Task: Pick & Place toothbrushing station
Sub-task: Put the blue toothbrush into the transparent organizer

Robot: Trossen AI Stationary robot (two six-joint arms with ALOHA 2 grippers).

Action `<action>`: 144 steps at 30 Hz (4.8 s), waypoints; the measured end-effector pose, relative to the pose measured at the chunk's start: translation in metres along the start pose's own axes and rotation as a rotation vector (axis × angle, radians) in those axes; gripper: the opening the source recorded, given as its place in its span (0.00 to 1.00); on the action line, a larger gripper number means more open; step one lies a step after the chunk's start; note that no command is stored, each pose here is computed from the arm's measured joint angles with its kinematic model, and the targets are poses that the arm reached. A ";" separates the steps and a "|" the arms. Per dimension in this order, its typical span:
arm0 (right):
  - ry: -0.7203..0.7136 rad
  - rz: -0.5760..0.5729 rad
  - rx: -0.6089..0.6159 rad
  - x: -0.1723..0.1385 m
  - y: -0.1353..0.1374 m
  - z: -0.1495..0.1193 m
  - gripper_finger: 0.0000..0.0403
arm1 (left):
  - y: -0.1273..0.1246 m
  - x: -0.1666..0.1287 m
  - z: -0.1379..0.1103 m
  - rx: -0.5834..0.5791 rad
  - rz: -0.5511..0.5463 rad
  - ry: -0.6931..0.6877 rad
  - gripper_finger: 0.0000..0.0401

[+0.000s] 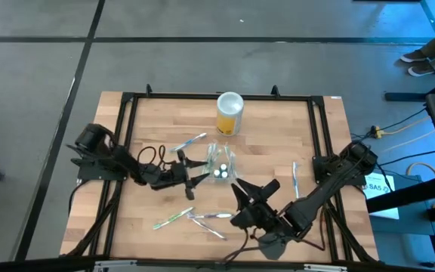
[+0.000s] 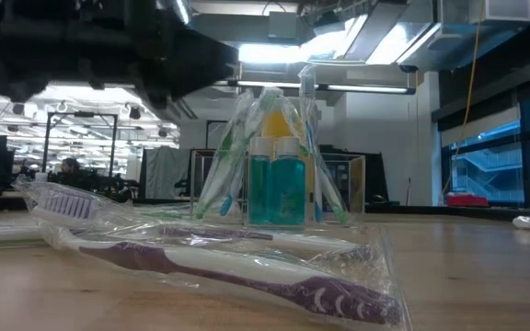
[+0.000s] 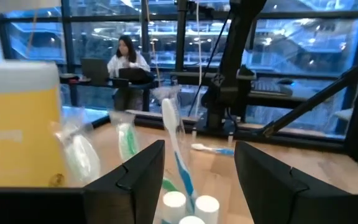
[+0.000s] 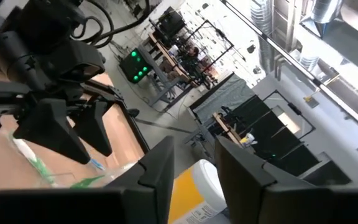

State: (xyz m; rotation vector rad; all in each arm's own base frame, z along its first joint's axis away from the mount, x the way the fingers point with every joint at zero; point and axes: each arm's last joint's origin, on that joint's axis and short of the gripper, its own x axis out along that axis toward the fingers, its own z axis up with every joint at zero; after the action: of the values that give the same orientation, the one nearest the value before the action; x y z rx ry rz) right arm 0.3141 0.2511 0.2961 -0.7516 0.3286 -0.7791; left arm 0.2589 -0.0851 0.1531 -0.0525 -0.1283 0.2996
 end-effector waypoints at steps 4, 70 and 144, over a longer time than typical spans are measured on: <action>-0.015 0.015 0.049 -0.008 -0.013 0.004 0.27 | -0.005 -0.007 0.015 0.045 0.019 0.008 0.48; 1.344 0.659 0.633 0.043 -0.120 -0.220 0.36 | -0.006 -0.048 0.071 0.022 -0.019 0.105 0.48; 1.571 0.672 0.586 0.047 -0.055 -0.301 0.37 | -0.008 -0.047 0.073 0.025 -0.091 0.096 0.48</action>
State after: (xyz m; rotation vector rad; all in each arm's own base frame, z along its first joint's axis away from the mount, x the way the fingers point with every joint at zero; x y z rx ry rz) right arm 0.1594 0.0444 0.1253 0.6734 1.5734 -0.6098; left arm 0.2067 -0.1049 0.2200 -0.0364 -0.0314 0.2077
